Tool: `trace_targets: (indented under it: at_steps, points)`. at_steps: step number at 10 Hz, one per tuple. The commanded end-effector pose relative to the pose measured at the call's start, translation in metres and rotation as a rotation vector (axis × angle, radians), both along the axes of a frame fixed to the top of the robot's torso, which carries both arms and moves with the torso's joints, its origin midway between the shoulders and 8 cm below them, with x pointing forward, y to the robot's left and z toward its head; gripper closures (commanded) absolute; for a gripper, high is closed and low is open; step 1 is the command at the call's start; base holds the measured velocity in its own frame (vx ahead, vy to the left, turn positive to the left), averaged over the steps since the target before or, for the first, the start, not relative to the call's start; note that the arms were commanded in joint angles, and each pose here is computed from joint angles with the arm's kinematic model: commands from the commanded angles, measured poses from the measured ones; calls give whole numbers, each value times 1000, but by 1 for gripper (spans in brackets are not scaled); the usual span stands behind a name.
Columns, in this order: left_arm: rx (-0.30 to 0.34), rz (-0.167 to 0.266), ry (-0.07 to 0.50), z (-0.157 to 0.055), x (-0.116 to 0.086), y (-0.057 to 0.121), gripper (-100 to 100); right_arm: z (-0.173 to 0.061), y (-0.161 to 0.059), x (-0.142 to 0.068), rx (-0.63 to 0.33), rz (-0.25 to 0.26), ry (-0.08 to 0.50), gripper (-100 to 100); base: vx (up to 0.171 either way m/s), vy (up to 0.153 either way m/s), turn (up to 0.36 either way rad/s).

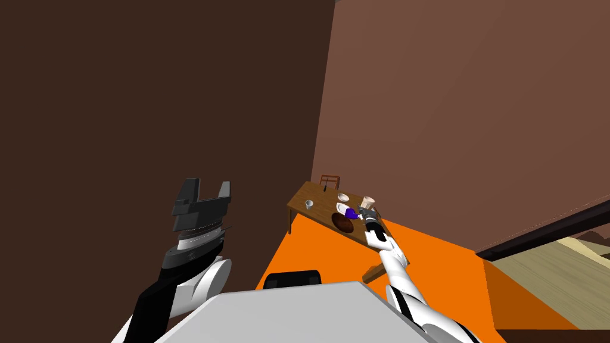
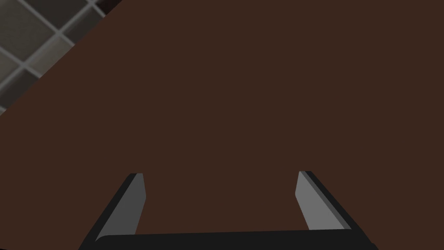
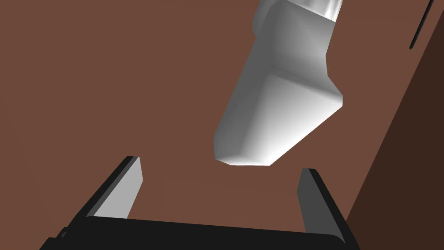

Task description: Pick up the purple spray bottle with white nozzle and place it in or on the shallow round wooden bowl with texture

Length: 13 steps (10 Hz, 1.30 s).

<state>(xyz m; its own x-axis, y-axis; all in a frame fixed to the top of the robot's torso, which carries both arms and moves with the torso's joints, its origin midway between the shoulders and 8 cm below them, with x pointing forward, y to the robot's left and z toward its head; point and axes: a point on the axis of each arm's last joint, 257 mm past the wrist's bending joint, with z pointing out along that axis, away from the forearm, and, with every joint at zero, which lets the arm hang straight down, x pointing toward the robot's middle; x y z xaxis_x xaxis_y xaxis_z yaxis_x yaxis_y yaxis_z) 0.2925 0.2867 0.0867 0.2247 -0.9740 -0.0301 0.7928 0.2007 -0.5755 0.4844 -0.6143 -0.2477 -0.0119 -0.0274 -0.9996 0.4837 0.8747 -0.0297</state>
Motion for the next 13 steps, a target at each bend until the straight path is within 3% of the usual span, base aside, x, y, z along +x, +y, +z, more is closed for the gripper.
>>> trace_targets:
  at_steps: [1,4,11,12,13]
  points:
    - [0,0,0,0,0,0,0,13,-7,10,2,-1,3,-100,-26,1,-62]
    - [0,0,0,0,0,0,0,36,-15,24,1,-3,4,-100,-31,1,-25]
    - [0,0,0,0,0,0,0,36,-15,24,1,-3,4,-100,-3,-1,7]
    - [0,0,0,0,0,0,0,36,-15,24,1,-3,4,0,0,0,0]
    - [0,0,0,0,0,0,0,36,-15,24,1,-3,4,0,0,0,0]
